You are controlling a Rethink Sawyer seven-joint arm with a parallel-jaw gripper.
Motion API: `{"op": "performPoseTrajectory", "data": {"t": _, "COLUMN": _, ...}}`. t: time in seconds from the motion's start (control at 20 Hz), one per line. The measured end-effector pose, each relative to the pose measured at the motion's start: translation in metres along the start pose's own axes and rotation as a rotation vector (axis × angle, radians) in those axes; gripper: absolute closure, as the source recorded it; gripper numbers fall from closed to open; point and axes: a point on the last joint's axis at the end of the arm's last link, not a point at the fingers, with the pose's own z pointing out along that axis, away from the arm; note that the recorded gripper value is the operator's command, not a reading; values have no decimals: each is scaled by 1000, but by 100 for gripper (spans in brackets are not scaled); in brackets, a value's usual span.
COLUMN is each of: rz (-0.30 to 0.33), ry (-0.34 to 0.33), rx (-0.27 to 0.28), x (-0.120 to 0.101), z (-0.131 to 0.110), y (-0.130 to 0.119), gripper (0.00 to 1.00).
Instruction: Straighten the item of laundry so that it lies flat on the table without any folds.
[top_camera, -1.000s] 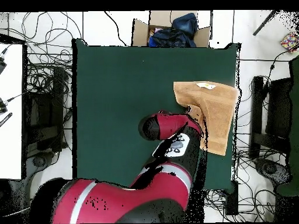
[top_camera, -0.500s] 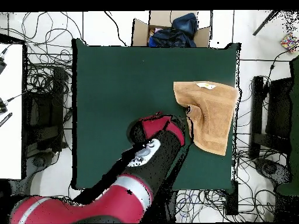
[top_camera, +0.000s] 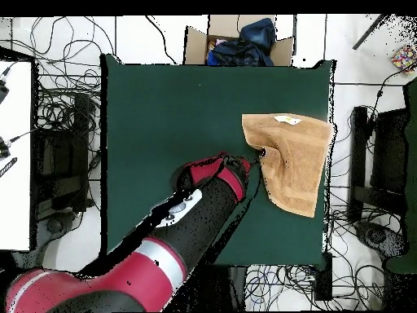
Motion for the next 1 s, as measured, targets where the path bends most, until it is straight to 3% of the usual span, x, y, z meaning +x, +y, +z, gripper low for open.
{"op": "performPoseTrajectory", "data": {"t": 0.2, "rz": -10, "ry": 37, "rx": 19, "x": 12, "z": 23, "y": -2, "gripper": 0}}
{"op": "performPoseTrajectory", "data": {"t": 0.5, "rz": -36, "ry": 74, "rx": 37, "x": 26, "z": 37, "y": 5, "gripper": 0}}
{"op": "performPoseTrajectory", "data": {"t": 1.0, "rz": -15, "ry": 138, "rx": 5, "x": 41, "z": 61, "y": 16, "gripper": 0}}
